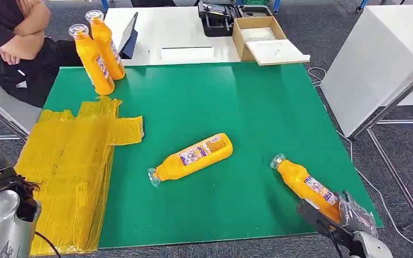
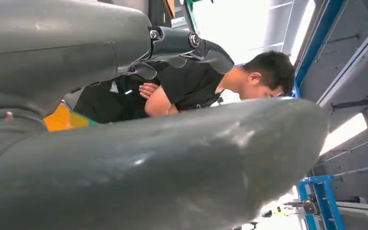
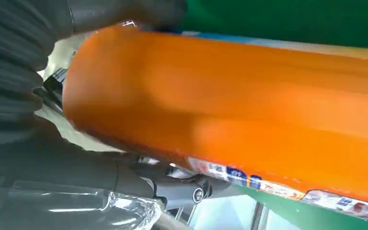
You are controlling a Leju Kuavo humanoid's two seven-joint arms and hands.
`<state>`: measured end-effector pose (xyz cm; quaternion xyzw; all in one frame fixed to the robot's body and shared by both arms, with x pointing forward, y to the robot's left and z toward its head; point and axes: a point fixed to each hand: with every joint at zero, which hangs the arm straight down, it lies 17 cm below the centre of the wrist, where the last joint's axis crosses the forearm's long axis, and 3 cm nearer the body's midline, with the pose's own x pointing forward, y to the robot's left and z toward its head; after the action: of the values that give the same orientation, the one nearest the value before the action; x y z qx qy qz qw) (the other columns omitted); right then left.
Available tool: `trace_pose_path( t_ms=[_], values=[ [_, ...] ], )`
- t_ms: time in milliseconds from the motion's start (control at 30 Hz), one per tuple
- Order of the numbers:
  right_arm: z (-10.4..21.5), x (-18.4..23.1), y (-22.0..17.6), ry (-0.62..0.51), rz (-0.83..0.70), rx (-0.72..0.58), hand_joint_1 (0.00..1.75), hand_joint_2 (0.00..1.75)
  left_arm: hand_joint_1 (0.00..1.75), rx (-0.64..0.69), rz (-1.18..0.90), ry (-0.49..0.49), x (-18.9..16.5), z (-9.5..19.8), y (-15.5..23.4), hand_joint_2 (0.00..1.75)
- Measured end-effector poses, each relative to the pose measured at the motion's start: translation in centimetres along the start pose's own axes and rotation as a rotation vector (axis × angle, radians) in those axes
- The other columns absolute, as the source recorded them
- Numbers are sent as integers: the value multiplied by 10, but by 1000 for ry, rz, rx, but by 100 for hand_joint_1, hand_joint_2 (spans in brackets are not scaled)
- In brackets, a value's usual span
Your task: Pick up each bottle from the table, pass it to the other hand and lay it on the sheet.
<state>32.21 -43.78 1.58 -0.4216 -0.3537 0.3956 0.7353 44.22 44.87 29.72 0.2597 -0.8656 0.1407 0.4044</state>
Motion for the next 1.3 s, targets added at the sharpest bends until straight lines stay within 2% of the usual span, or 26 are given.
trace_pose_path(
  t_ms=[800, 867, 1000, 1067, 1100, 1200, 1300],
  values=[
    [1, 2, 7, -6, -39, 32, 175, 175, 0, -15, 7, 5, -2, 0, -5, 0],
    [-1, 5, 5, -17, -68, 31, 175, 175, 0, -28, 29, 26, -5, 1, -8, 0],
    [-7, 12, -7, -30, -109, -15, 175, 175, 0, -104, 175, 133, -18, 8, -28, 0],
    [-8, 16, -9, -30, -118, -19, 175, 175, 0, -126, 204, 148, -18, 11, -35, 0],
    [-9, 18, -10, -31, -122, -20, 175, 175, 0, -130, 208, 152, -18, 12, -37, 175],
    [-12, 28, -19, -55, -142, -49, 175, 175, 0, -150, 259, 187, -21, 15, -43, 175],
    [-16, 65, -62, -137, -182, -173, 175, 175, 0, -208, 395, 260, -24, 24, -61, 175]
  ],
)
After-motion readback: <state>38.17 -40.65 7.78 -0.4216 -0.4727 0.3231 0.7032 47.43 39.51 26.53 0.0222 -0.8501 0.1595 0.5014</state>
